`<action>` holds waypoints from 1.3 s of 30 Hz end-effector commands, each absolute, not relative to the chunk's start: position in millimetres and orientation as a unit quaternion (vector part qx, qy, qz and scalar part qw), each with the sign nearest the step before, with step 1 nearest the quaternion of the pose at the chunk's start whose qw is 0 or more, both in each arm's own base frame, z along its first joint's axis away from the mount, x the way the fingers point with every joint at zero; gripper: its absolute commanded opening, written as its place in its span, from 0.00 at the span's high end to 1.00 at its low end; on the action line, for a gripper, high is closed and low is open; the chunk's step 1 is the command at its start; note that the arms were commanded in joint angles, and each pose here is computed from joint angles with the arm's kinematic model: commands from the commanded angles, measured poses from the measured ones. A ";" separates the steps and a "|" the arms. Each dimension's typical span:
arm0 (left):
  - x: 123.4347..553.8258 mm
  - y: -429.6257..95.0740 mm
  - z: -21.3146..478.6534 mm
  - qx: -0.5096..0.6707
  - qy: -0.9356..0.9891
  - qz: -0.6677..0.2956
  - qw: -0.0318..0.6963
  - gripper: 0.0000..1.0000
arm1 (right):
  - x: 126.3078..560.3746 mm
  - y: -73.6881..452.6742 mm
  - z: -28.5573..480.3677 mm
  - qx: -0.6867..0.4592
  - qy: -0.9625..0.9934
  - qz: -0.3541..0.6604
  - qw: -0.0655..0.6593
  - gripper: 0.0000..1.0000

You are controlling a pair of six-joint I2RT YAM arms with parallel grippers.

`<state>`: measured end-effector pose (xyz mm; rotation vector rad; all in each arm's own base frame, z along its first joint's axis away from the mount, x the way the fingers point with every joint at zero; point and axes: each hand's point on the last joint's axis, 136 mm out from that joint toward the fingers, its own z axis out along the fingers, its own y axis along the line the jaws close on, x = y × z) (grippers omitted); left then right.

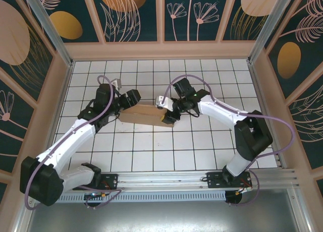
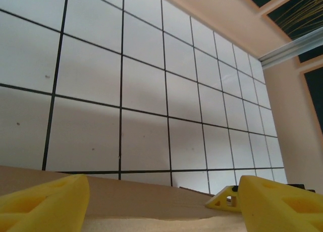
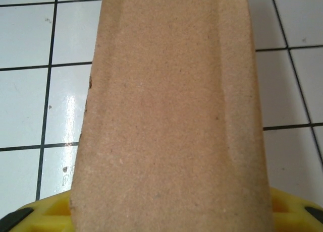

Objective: Fold the paper box

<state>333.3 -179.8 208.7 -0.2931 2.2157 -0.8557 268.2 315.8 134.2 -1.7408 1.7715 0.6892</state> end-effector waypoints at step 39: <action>307.0 -176.2 150.3 -0.085 0.884 -0.321 0.329 0.27 | 315.8 261.7 230.7 -0.095 0.844 0.200 0.489 1.00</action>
